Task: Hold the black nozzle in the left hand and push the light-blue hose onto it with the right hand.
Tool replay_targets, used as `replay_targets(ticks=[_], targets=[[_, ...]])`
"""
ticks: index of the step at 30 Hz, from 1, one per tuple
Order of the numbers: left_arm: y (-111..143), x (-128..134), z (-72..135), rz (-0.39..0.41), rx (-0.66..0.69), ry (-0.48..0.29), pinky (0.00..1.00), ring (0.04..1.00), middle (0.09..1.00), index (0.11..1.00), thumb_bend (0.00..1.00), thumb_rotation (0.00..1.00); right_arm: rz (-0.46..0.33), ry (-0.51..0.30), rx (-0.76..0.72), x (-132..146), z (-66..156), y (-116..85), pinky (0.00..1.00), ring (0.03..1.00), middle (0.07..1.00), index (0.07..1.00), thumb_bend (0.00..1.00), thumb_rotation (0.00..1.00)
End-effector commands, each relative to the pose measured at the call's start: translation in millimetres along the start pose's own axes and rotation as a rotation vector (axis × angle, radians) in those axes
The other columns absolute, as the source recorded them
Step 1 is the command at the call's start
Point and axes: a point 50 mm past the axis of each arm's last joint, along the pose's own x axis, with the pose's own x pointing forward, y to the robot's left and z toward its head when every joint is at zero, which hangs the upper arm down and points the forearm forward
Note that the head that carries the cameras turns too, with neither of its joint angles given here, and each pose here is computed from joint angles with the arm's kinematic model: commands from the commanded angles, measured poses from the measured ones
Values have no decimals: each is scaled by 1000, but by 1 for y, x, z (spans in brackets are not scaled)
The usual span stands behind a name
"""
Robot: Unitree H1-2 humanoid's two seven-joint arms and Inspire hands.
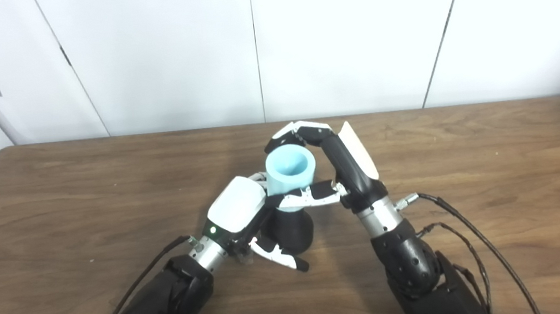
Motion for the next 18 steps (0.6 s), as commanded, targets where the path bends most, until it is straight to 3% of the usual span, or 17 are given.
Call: replay_targets(ticks=[1, 9, 18], targets=[[-142, -96, 115, -272, -396, 66, 772, 498, 463, 506, 522, 0, -93, -79, -23, 11, 7, -13, 333, 411, 475, 511, 518, 0], [-141, -93, 118, -265, -405, 61, 770, 492, 464, 506, 521, 0, -111, 44, 78, 7, 4, -15, 312, 410, 476, 514, 518, 0], [-143, -90, 123, -277, -395, 52, 766, 493, 462, 507, 521, 0, -62, 91, 58, 11, 4, -22, 303, 409, 471, 518, 518, 0]])
